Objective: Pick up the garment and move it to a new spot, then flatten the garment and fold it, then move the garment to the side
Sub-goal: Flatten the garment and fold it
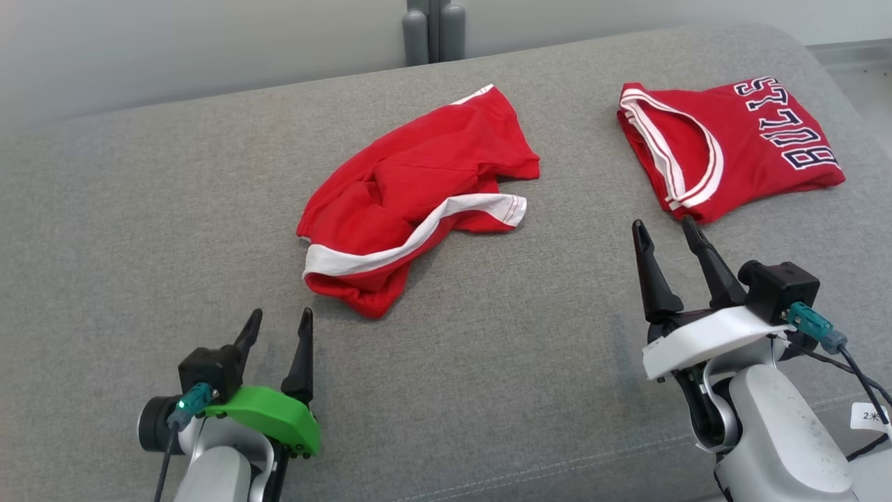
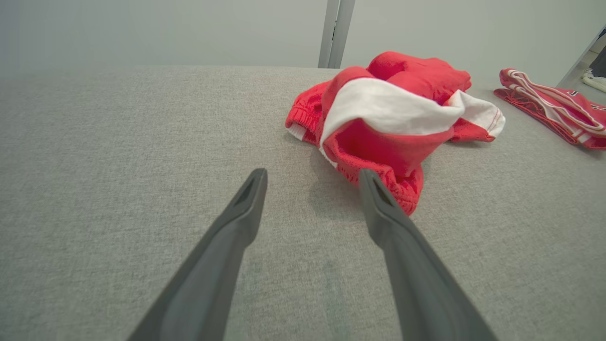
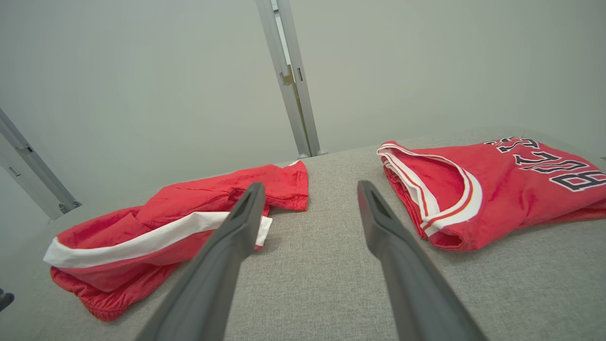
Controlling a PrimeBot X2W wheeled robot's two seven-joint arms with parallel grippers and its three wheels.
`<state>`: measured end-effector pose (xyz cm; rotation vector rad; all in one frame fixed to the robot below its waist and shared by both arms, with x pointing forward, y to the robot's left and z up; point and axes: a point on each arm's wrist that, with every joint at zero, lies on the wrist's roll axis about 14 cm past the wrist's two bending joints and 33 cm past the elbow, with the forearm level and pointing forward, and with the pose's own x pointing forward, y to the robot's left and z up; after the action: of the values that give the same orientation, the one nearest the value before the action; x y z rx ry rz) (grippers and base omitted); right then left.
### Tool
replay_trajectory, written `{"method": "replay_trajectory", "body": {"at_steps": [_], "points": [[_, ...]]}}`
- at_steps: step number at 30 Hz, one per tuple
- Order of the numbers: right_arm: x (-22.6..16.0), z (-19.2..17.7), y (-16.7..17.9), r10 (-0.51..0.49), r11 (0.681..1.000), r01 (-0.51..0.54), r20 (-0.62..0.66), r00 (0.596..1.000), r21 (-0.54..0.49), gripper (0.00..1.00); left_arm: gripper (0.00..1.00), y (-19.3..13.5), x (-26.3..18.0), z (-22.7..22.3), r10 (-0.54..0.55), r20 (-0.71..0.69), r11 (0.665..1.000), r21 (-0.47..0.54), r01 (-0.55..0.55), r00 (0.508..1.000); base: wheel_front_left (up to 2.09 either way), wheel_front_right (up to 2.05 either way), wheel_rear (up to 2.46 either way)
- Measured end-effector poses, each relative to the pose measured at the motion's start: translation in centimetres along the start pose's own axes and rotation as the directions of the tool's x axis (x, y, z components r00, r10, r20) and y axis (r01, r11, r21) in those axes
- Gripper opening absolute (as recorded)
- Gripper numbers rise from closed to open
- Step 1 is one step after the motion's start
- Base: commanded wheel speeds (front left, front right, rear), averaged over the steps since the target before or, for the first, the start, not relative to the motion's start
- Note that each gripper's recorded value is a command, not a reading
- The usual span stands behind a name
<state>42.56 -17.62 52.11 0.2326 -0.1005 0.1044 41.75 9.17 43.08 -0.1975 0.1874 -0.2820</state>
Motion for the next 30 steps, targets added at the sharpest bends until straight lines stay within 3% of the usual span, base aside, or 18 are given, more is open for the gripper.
{"method": "replay_trajectory", "body": {"at_steps": [18,19,20,21,25,30], "points": [[-1.5,-0.4,-3.5,-0.101,0.995,0.101,-0.020,0.995,-0.024,1.00,1.00,-1.6,4.5,-2.2,-0.087,-0.100,0.996,0.019,0.090,0.991,0.00,0.00,0.00],[-1.5,-0.5,-3.6,-0.103,0.994,0.103,-0.021,0.994,-0.025,1.00,0.47,-1.6,4.6,-2.2,-0.087,-0.101,0.996,0.010,0.088,0.991,0.00,0.00,0.00],[-1.4,-0.5,-3.6,-0.104,0.994,0.103,-0.021,0.994,-0.025,1.00,0.39,-1.6,4.8,-2.2,-0.089,-0.105,0.996,0.011,0.091,0.991,0.00,0.00,0.00],[-1.4,-0.5,-3.6,-0.104,0.994,0.103,-0.021,0.994,-0.025,1.00,0.00,-1.5,4.9,-2.1,-0.089,-0.105,0.996,0.015,0.092,0.990,0.00,0.00,0.00],[-1.2,-0.5,-3.4,-0.097,0.995,0.097,-0.018,0.995,-0.022,1.00,0.00,-0.3,4.9,-1.2,-0.072,-0.086,0.996,0.046,0.076,0.994,0.00,0.00,0.00],[-0.7,-0.4,-2.5,-0.074,0.997,0.074,-0.012,0.997,-0.011,1.00,0.00,1.5,4.7,1.6,-0.057,-0.020,0.984,0.169,0.059,0.998,0.00,0.00,0.00]]}}
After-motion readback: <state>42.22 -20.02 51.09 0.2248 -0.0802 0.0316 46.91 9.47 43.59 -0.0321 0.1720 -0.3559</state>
